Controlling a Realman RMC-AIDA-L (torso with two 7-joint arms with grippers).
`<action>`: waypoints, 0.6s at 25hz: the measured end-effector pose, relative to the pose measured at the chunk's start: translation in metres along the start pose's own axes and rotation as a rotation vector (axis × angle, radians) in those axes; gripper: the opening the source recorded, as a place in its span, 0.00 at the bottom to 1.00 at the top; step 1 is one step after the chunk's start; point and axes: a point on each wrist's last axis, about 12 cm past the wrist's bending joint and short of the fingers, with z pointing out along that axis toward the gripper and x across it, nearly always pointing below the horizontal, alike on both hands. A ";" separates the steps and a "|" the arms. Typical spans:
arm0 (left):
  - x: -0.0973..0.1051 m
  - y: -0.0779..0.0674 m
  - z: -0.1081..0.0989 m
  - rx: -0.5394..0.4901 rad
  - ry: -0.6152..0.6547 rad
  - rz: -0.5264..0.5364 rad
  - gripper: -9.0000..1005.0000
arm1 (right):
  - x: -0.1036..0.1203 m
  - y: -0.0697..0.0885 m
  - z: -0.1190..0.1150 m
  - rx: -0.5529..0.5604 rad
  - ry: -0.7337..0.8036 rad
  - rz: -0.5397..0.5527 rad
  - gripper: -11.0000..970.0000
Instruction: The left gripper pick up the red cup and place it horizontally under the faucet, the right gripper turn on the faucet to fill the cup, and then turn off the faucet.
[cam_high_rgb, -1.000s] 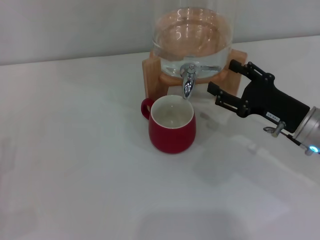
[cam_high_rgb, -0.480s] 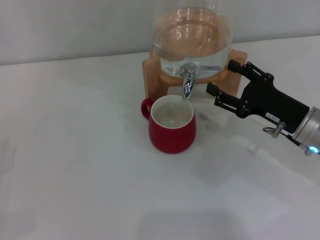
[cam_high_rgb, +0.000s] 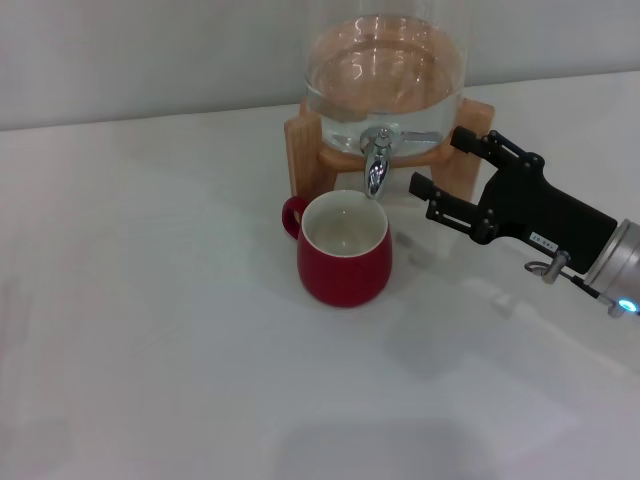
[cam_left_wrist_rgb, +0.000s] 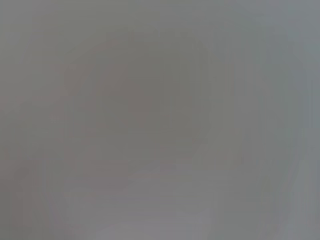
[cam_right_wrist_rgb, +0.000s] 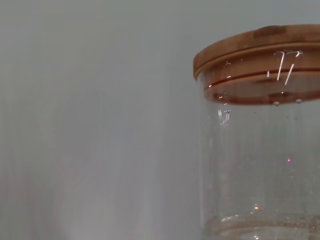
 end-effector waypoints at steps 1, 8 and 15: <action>0.000 0.000 0.000 0.000 0.000 0.000 0.87 | 0.000 0.001 0.000 -0.003 0.001 0.001 0.87; 0.002 0.001 -0.002 -0.003 0.012 0.001 0.87 | -0.001 0.002 0.000 -0.013 -0.007 0.002 0.87; 0.003 0.000 -0.002 -0.004 0.015 0.000 0.87 | -0.001 0.002 0.002 -0.016 -0.009 0.002 0.87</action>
